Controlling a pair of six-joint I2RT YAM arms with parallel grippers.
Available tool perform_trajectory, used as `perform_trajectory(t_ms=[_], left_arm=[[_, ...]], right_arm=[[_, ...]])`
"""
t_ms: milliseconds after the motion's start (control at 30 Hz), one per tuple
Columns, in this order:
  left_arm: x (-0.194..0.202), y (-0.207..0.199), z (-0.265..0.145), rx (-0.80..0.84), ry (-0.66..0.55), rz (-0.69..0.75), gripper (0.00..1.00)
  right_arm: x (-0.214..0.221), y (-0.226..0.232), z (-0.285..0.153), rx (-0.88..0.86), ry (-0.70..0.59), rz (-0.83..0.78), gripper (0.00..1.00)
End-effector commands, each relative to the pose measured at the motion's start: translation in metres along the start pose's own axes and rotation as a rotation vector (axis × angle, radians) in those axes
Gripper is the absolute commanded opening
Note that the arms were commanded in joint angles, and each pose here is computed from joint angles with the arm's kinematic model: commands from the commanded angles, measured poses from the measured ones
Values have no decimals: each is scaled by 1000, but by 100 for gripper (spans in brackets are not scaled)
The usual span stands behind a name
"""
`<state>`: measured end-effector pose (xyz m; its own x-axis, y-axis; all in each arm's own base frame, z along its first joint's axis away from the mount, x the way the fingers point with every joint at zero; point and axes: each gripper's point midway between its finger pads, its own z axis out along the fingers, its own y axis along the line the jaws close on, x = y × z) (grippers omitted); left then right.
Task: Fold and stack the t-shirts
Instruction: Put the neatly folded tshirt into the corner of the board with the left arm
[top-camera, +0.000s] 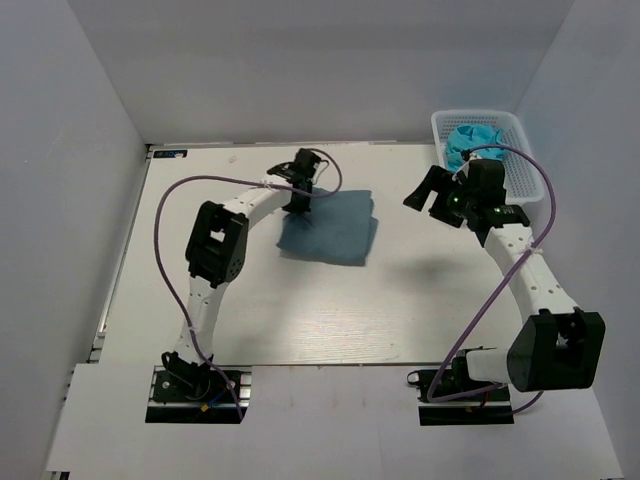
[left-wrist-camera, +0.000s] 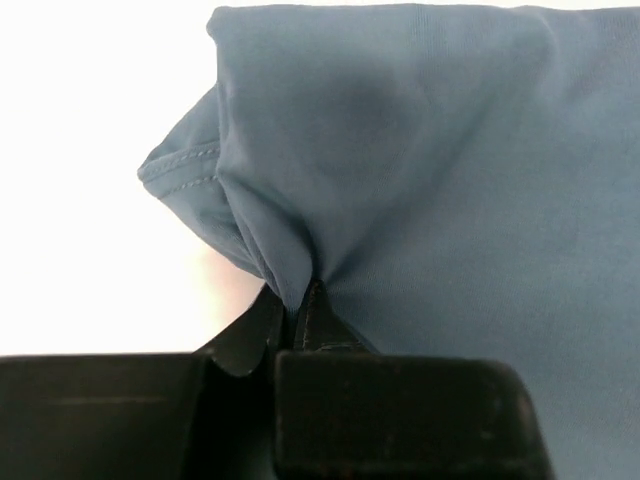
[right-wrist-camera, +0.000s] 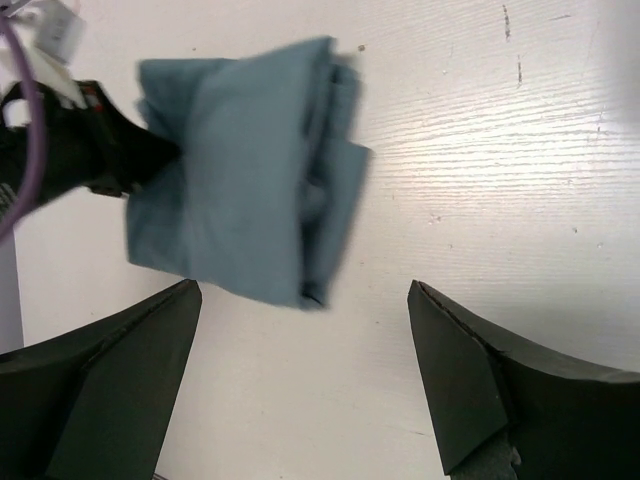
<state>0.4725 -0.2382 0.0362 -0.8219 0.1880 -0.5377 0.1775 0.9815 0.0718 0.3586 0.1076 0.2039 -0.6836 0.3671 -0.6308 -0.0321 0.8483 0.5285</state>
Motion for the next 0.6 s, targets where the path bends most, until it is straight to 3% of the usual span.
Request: perform_trajectory(t_ms=[0, 333, 567], left_arm=[[-53, 116, -51, -288, -144, -9, 0], [-87, 288, -73, -529, -222, -82, 0], [-119, 354, -54, -544, -284, -70, 0]], right_arm=[[-21, 4, 2, 1, -52, -7, 90], [-40, 10, 32, -19, -15, 18, 90], [-55, 13, 55, -22, 20, 21, 90]])
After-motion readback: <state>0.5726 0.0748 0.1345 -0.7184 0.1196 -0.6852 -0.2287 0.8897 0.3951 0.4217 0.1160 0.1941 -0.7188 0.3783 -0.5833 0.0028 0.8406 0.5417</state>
